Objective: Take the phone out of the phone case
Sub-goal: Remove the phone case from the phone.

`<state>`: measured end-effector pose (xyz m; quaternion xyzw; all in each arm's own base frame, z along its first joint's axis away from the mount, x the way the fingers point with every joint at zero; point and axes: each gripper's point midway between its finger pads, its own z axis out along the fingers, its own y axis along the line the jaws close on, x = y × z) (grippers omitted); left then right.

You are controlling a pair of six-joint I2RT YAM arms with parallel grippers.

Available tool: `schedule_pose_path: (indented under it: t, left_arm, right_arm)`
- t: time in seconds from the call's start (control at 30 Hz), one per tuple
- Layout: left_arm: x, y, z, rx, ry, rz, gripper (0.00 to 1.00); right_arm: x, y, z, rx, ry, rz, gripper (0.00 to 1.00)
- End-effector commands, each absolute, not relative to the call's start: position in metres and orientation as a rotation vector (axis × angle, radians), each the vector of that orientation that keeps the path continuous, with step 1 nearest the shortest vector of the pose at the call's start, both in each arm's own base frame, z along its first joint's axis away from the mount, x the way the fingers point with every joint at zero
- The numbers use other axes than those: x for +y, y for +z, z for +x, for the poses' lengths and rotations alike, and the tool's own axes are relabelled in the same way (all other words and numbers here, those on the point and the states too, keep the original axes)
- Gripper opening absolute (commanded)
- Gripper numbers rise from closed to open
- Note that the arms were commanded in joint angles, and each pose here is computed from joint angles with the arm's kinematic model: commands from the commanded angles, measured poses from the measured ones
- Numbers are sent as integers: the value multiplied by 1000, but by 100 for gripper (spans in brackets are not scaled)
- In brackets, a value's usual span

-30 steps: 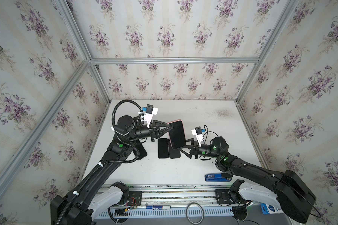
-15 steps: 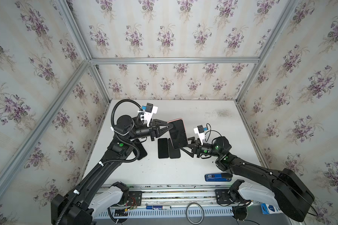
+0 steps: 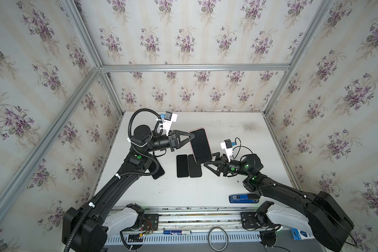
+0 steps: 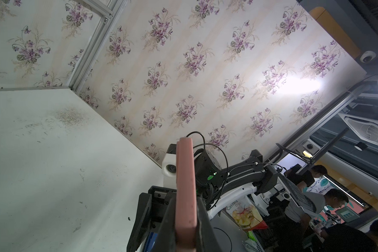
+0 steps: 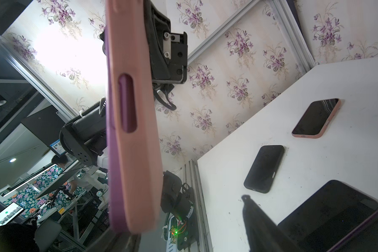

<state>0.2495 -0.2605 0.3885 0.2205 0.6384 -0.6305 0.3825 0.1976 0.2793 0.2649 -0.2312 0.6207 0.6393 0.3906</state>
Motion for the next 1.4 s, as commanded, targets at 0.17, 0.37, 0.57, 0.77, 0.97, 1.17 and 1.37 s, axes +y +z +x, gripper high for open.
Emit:
schedule_pose_path:
  t: [0.17, 0.37, 0.57, 0.77, 0.97, 1.17, 1.37]
  left_arm:
    - [-264, 390, 242, 1632, -1691, 592, 0]
    - [-263, 392, 238, 1612, -1708, 600, 0]
    - [-263, 386, 236, 1621, -1716, 607, 0]
    - [-263, 387, 235, 1615, -1721, 611, 0]
    - [-263, 388, 233, 1609, -1734, 616, 0]
    - [-263, 384, 237, 1625, -1735, 599, 0]
    - [-262, 378, 249, 1650, -1726, 546, 0]
  right_arm:
    - [270, 296, 211, 1444, 1631, -493, 74]
    - [269, 299, 222, 1436, 1656, -451, 73]
    - [270, 301, 231, 1427, 1679, -420, 72]
    - [269, 302, 241, 1424, 1696, -390, 71]
    - [262, 302, 255, 1425, 1673, -349, 70]
    - [262, 309, 257, 1397, 1692, -346, 69]
    - [262, 305, 251, 1417, 1722, -353, 62]
